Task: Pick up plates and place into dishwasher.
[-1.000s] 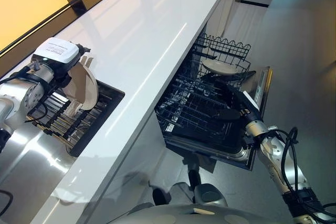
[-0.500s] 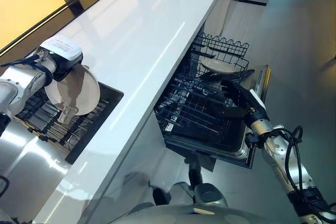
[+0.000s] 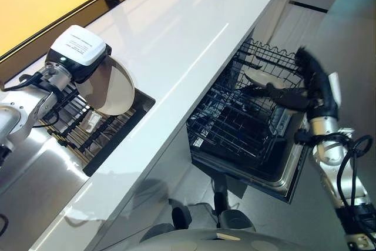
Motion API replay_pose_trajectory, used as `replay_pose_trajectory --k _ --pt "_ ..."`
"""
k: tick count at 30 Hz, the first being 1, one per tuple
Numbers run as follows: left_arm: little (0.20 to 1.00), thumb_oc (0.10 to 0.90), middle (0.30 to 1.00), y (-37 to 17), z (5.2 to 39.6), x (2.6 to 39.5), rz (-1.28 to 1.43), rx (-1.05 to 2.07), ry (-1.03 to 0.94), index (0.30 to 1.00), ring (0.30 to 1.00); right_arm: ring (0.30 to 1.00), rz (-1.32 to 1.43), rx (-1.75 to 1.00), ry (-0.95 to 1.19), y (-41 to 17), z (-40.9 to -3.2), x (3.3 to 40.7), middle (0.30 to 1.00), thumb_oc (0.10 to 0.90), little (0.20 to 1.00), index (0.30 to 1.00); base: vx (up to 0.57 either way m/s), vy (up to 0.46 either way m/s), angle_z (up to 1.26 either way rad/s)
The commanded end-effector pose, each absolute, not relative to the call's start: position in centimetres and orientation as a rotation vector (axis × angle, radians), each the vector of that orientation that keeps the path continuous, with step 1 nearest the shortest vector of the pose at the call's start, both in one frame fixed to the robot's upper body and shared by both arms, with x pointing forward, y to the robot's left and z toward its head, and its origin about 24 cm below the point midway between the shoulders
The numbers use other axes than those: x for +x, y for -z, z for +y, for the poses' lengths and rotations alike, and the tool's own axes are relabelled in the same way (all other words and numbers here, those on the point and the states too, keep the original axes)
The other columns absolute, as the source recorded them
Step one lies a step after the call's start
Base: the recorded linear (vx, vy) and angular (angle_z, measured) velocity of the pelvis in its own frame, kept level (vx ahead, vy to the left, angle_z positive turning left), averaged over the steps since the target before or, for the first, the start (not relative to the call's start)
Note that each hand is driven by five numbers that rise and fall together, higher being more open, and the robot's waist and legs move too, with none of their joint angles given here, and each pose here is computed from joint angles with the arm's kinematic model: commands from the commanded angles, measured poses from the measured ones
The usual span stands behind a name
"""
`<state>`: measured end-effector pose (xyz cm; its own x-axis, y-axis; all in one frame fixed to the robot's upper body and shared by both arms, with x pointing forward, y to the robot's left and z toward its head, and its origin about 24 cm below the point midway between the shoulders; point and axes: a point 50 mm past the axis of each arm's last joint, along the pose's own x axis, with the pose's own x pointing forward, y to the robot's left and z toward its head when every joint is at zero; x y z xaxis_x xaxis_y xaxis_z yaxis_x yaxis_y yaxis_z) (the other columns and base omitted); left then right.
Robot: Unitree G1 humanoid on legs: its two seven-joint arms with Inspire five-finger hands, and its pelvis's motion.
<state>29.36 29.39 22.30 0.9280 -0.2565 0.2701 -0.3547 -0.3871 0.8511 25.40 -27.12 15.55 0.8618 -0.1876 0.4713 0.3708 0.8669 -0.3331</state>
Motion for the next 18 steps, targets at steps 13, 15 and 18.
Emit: replay_pose_trajectory --k 13,15,18 --pt "0.200 0.100 0.300 -31.6 30.3 23.2 -1.088 1.482 -0.866 0.300 0.300 0.900 -0.946 -0.306 -0.056 -26.2 -22.4 24.0 0.900 0.800 0.900 0.900 -0.01 -0.056 0.19" --pt "0.200 0.100 0.300 -31.2 29.5 23.3 -1.146 1.408 -0.851 0.300 0.300 0.900 -0.932 -0.261 -0.137 -26.2 -21.3 24.4 0.900 0.800 0.900 0.900 -0.03 -0.063 0.26" --pt "0.200 0.100 0.300 -30.6 28.2 23.4 -1.202 1.322 -0.813 0.300 0.300 0.900 -0.887 -0.187 -0.246 -25.8 -19.7 25.0 0.900 0.800 0.900 0.900 -0.02 -0.056 0.16"
